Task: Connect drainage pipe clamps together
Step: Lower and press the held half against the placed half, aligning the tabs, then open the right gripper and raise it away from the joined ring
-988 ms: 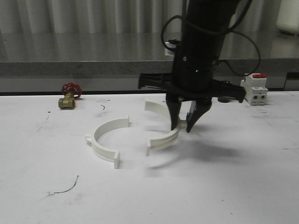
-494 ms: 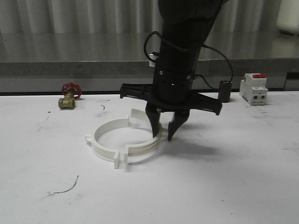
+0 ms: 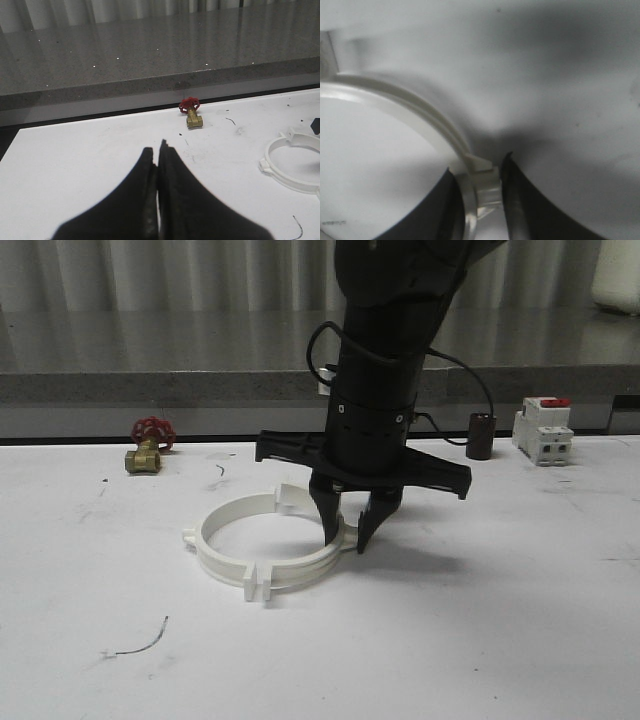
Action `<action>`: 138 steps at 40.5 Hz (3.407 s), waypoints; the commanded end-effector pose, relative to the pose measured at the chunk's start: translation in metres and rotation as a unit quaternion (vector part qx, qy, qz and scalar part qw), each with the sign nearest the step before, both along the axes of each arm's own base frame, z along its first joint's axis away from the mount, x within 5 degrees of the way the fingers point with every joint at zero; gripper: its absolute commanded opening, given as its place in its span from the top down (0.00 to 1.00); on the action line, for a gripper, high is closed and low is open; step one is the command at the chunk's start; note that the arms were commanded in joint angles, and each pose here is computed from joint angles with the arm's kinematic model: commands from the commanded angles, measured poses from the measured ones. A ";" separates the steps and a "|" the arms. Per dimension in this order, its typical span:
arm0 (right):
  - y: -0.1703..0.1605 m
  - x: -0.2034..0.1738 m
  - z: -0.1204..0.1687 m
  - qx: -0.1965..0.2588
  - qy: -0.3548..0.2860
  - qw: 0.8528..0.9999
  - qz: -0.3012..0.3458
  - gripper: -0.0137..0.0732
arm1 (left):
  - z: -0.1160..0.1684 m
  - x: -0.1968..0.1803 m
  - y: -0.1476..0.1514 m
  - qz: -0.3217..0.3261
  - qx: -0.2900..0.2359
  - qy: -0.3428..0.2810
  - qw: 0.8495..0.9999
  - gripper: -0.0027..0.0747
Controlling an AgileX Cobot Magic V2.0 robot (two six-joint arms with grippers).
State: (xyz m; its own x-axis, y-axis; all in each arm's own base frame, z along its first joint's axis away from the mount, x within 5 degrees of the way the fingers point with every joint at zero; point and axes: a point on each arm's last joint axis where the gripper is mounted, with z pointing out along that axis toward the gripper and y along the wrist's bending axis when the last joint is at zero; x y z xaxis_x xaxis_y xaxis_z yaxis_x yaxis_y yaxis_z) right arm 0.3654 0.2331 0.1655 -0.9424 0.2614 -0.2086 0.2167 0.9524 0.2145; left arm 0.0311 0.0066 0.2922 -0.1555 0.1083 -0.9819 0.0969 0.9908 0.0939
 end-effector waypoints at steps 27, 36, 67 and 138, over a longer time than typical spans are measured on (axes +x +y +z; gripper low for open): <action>0.005 0.006 0.033 0.042 -0.060 0.997 -0.001 0.61 | 0.014 0.000 -0.002 -0.009 -0.006 -0.043 0.999 0.99; 0.005 0.006 0.033 0.042 -0.060 0.997 -0.001 0.61 | 0.014 0.000 -0.002 -0.009 -0.006 -0.043 0.999 0.99; 0.004 0.005 0.033 0.039 -0.055 0.998 -0.001 0.61 | 0.014 0.000 -0.002 -0.009 -0.006 -0.043 0.999 0.99; -0.018 -0.026 0.134 0.075 -0.130 0.989 0.004 0.84 | 0.014 0.000 -0.002 -0.009 -0.006 -0.043 0.999 0.99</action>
